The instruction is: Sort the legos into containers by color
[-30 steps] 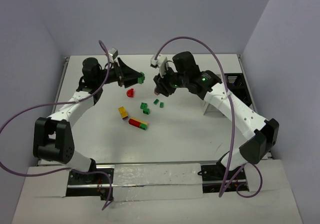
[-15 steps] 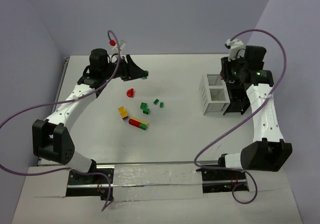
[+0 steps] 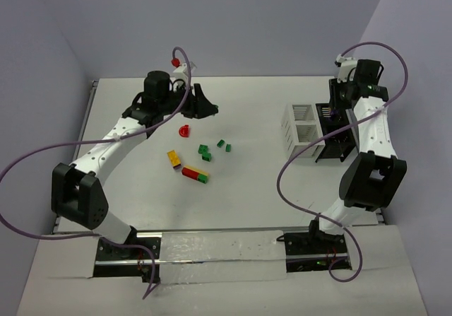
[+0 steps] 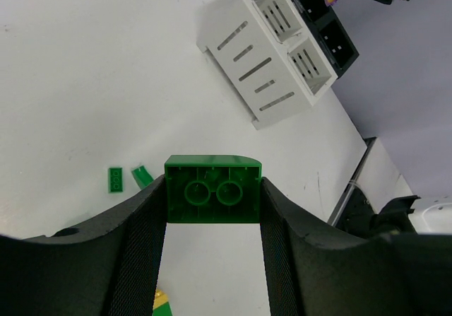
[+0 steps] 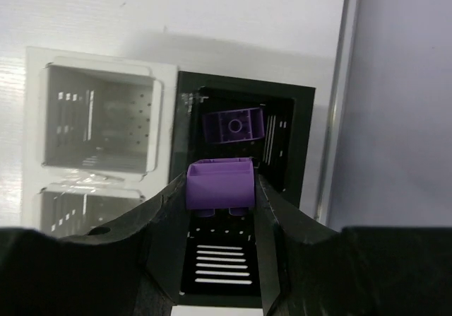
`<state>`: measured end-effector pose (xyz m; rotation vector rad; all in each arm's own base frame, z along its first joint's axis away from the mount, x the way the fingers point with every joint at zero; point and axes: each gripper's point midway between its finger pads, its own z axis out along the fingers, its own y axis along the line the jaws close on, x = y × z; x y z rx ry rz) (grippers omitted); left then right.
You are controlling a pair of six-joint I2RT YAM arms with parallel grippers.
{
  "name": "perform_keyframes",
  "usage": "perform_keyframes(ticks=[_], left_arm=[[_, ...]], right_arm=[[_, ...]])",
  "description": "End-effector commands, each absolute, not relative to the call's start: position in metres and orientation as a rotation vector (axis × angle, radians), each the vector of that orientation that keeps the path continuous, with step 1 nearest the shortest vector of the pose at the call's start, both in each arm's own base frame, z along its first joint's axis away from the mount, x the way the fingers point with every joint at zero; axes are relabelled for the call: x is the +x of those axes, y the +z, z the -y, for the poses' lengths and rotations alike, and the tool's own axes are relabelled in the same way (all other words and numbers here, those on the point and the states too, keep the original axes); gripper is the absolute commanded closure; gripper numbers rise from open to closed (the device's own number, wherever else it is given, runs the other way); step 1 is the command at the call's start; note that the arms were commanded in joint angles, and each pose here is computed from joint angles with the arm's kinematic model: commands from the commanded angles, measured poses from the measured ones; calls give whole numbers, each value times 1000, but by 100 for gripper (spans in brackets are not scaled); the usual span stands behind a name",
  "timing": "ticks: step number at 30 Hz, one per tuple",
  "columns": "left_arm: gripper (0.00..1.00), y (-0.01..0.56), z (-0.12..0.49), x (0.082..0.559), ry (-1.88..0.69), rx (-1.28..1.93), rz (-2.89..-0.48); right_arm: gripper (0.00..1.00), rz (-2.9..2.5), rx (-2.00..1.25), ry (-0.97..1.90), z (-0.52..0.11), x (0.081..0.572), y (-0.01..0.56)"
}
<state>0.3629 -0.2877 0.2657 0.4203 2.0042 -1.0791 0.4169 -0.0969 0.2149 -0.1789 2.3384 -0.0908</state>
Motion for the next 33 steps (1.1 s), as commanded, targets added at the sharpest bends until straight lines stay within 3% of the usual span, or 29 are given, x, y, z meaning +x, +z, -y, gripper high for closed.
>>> perform_keyframes(ticks=[1, 5, 10, 16, 20, 24, 33], left_arm=[[100, 284, 300, 371, -1042, 481, -1922], [100, 285, 308, 374, -1001, 523, -1895], [100, 287, 325, 378, -978, 587, -1856], [100, 289, 344, 388, -1003, 611, -1835], [100, 290, 351, 388, -1057, 592, -1851], [100, 298, 359, 377, -1173, 581, -1848], [100, 345, 366, 310, -1900, 492, -1725]], right_arm=[[100, -2245, -146, -175, 121, 442, 238], [99, -2266, -133, -177, 128, 446, 225], [84, -2296, -127, -140, 127, 449, 208], [28, -2303, -121, -131, 126, 446, 204], [15, -2270, -131, -107, 119, 441, 224], [13, -2180, -248, 51, 81, 427, 261], [11, -1871, -768, 530, -123, 339, 316]])
